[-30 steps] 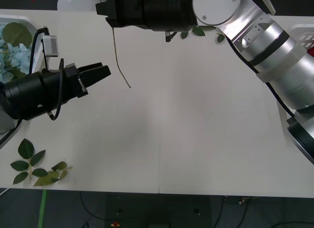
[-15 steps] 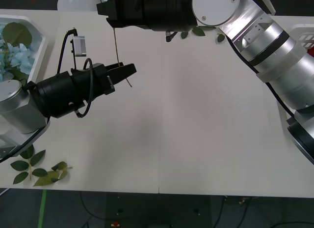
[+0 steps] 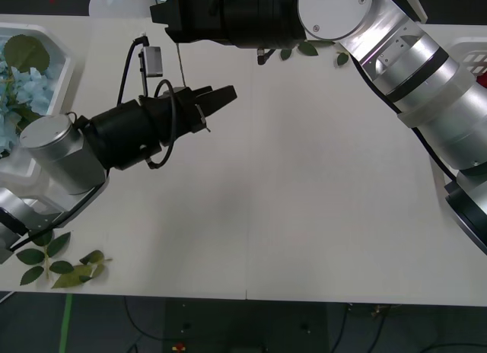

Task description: Place the red flowers into the right box and the blue flowers into the left box. If a person shows an open palm, hand one flower to the person first, then continue sorting.

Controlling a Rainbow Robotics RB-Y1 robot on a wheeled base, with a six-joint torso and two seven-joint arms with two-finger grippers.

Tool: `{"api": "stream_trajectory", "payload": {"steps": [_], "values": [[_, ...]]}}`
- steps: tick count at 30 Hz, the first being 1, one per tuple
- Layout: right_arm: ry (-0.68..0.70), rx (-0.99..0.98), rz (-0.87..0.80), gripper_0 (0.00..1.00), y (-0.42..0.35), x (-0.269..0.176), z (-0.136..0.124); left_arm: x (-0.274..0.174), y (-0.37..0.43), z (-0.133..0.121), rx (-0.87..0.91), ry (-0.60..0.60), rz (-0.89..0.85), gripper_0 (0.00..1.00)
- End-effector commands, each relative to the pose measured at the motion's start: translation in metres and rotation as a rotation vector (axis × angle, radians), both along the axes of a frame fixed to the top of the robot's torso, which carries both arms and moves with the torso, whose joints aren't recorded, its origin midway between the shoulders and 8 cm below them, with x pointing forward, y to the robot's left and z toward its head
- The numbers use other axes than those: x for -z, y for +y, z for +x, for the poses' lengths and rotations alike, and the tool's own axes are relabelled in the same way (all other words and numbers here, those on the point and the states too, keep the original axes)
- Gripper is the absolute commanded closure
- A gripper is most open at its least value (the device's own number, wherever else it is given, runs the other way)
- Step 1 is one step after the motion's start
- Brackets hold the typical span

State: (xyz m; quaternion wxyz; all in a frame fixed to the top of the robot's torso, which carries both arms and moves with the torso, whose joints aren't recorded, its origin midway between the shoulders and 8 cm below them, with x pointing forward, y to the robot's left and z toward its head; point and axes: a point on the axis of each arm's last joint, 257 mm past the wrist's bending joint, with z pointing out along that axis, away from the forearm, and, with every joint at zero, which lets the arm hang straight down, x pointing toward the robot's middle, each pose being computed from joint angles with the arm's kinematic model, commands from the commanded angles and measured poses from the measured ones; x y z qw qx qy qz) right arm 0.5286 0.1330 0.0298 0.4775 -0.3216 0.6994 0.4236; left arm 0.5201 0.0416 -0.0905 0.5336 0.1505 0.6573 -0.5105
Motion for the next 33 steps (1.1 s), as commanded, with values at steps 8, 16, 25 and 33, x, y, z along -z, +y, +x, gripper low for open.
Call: {"api": "stream_trajectory", "payload": {"steps": [8,16,25,33], "values": [[-0.118,-0.030,0.018,1.00,0.0159,-0.0438,-0.0086,-0.0191,-0.0196,0.0056,0.015,-0.030,-0.022,1.00],[-0.121,-0.025,0.013,1.00,0.0148,-0.0423,-0.0068,-0.0204,-0.0199,0.0052,0.017,-0.026,-0.029,1.00],[-0.126,-0.022,-0.002,0.86,0.0109,-0.0391,-0.0050,-0.0210,-0.0189,0.0063,0.013,-0.019,-0.038,1.00],[-0.123,-0.016,-0.001,0.16,0.0077,-0.0413,-0.0028,-0.0229,-0.0181,0.0077,0.010,-0.019,-0.041,1.00]]}}
